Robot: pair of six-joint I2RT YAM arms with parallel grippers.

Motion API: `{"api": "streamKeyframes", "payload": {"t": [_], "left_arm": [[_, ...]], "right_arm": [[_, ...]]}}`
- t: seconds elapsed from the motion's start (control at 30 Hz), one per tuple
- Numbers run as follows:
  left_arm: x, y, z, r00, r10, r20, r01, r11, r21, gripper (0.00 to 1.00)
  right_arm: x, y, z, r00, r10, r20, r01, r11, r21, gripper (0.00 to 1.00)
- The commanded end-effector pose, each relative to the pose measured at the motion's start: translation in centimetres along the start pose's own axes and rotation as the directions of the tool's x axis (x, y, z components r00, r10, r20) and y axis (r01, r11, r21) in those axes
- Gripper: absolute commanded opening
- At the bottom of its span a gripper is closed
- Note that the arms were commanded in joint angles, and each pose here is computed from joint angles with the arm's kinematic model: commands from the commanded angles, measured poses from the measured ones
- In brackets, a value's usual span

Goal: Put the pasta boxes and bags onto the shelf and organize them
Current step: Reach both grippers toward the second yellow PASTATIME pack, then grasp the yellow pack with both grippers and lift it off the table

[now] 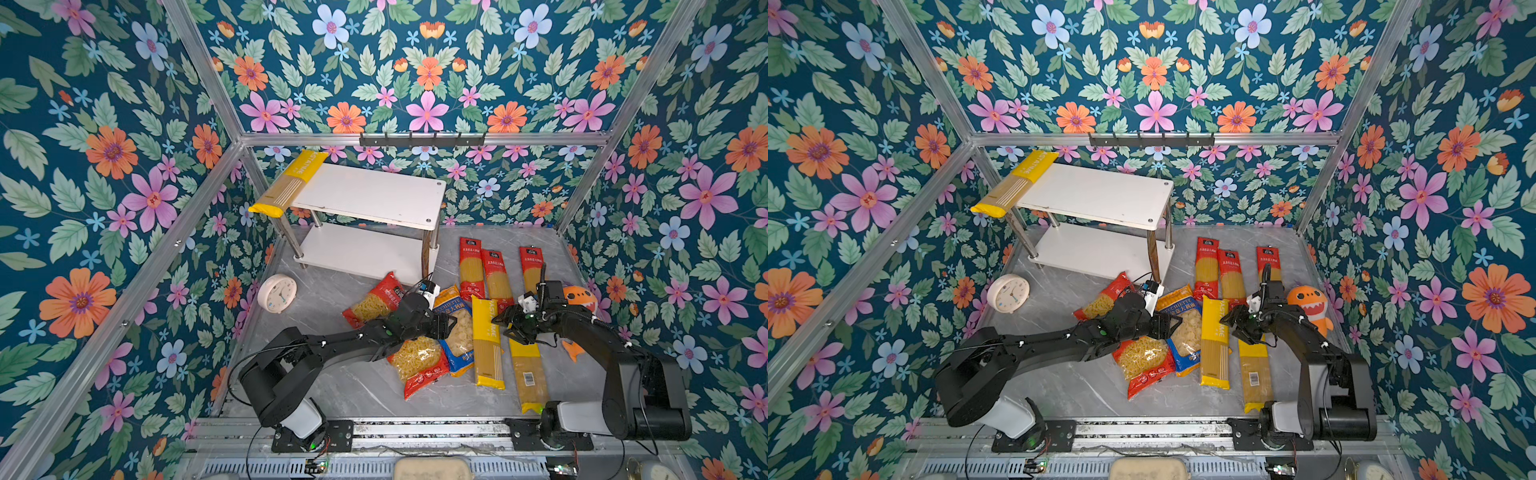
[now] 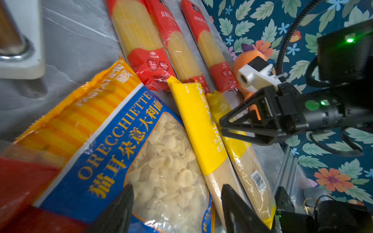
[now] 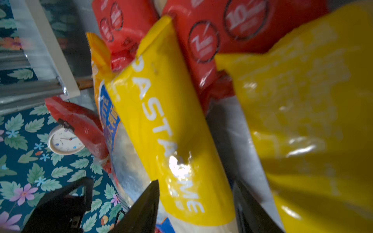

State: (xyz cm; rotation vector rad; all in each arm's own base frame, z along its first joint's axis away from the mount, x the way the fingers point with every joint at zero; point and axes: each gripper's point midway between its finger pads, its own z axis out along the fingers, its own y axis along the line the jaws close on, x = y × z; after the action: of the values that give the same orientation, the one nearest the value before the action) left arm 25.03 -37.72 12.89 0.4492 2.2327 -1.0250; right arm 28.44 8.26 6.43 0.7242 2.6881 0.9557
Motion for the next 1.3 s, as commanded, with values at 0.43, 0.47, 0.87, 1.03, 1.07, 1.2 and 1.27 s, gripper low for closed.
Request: {"api": "streamKeyframes", "payload": {"t": [0.43, 0.47, 0.87, 1.03, 1.07, 1.2, 1.27], "left_arm": [[0.6, -2.2, 2.0, 0.999, -0.001, -0.036, 0.006, 0.993, 0.118, 0.64], [0.5, -2.2, 2.0, 0.999, -0.001, -0.036, 0.005, 0.993, 0.12, 0.64], [-0.7, -2.5, 0.9, 1.0, 0.004, 0.011, -0.005, 0.993, 0.115, 0.63], [-1.7, -2.2, -0.1, 0.999, -0.01, 0.044, 0.006, 0.995, 0.096, 0.63], [-1.8, -2.1, -0.4, 0.999, -0.011, 0.049, 0.007, 0.996, 0.085, 0.63], [-2.9, -1.7, -1.9, 0.996, -0.024, 0.09, 0.018, 0.997, 0.07, 0.63], [-3.7, -1.3, -2.9, 0.991, -0.055, 0.119, 0.046, 0.996, 0.079, 0.63]], "right_arm": [[-0.7, 2.0, 3.6, 0.978, -0.189, -0.085, 0.174, 0.973, -0.152, 0.6], [-0.5, 2.2, 3.8, 0.976, -0.196, -0.091, 0.181, 0.971, -0.157, 0.57], [-0.8, 7.4, 0.9, 0.984, -0.176, -0.021, 0.158, 0.922, -0.353, 0.15], [-1.7, 9.5, -0.7, 0.992, -0.119, 0.043, 0.126, 0.893, -0.432, 0.06], [-1.9, 9.9, -0.9, 0.993, -0.104, 0.056, 0.118, 0.884, -0.453, 0.04], [-2.7, 11.8, -2.4, 0.99, -0.054, 0.128, 0.115, 0.839, -0.531, 0.01], [-3.3, 12.7, -3.5, 0.984, -0.035, 0.174, 0.128, 0.821, -0.556, 0.0]]}}
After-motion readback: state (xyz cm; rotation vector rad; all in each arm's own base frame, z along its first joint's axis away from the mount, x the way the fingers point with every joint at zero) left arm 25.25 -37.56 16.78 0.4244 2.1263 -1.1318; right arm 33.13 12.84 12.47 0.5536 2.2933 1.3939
